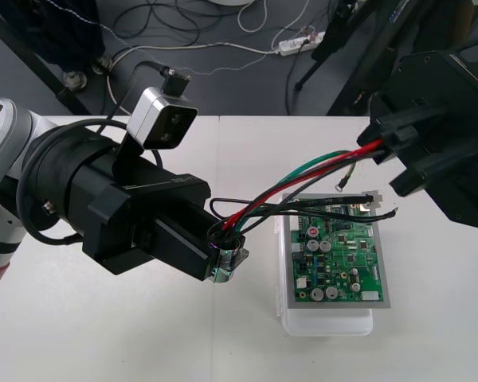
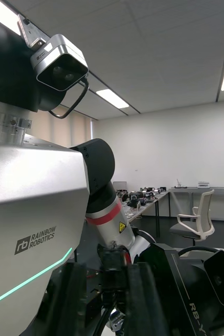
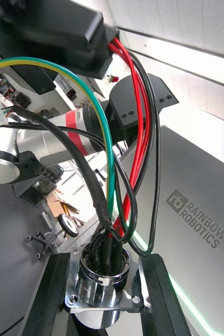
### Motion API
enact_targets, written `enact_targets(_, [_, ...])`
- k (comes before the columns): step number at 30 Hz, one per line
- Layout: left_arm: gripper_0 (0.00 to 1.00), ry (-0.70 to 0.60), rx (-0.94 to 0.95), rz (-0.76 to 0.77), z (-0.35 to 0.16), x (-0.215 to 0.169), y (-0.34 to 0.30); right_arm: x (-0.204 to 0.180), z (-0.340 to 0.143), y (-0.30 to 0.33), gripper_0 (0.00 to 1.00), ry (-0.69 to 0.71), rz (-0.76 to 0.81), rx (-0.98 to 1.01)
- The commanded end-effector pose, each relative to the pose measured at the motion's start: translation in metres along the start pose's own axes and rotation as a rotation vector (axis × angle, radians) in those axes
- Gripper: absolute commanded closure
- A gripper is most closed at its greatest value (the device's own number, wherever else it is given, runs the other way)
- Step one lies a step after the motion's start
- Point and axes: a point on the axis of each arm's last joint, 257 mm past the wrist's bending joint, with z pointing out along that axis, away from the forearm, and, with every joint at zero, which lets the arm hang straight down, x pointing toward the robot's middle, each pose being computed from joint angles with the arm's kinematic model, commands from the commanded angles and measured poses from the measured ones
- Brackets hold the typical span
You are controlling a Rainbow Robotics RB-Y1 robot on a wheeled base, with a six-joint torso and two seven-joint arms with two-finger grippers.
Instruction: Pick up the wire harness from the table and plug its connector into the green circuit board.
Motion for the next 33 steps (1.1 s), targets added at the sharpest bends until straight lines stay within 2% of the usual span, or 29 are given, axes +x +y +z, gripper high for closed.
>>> enact_targets(1, [1.0,0.039,0.015,-0.023,0.003,0.012,-0.003,-0.012,0.004,0.008,1.0,0.042,-0.021,-0.031])
enact_targets(17, [1.0,0.042,0.016,-0.023,0.004,0.013,-0.003,-0.012,0.004,0.008,1.0,0.042,-0.021,-0.031])
enact_targets(18, [0.93,0.04,0.014,-0.023,0.004,0.013,-0.002,-0.012,0.004,0.008,1.0,0.042,-0.021,-0.031])
enact_targets(20, [0.47,0.042,0.011,-0.025,0.004,0.014,-0.001,-0.012,0.004,0.008,1.0,0.042,-0.021,-0.031])
enact_targets(21, [0.47,0.042,0.011,-0.025,0.004,0.014,-0.001,-0.012,0.004,0.008,1.0,0.042,-0.021,-0.031])
enact_targets(22, [0.25,0.044,0.006,-0.025,0.003,0.014,0.0,-0.012,0.004,0.008,1.0,0.042,-0.021,-0.031])
enact_targets(23, [0.15,0.046,0.002,-0.026,0.003,0.015,0.0,-0.012,0.004,0.008,1.0,0.042,-0.021,-0.031])
enact_targets(26, [0.0,0.051,-0.009,-0.028,0.001,0.016,0.003,-0.012,0.004,0.008,1.0,0.042,-0.021,-0.031])
enact_targets(33, [0.0,0.052,-0.09,0.016,-0.01,0.012,0.015,-0.012,0.004,0.008,1.0,0.042,-0.021,-0.031])
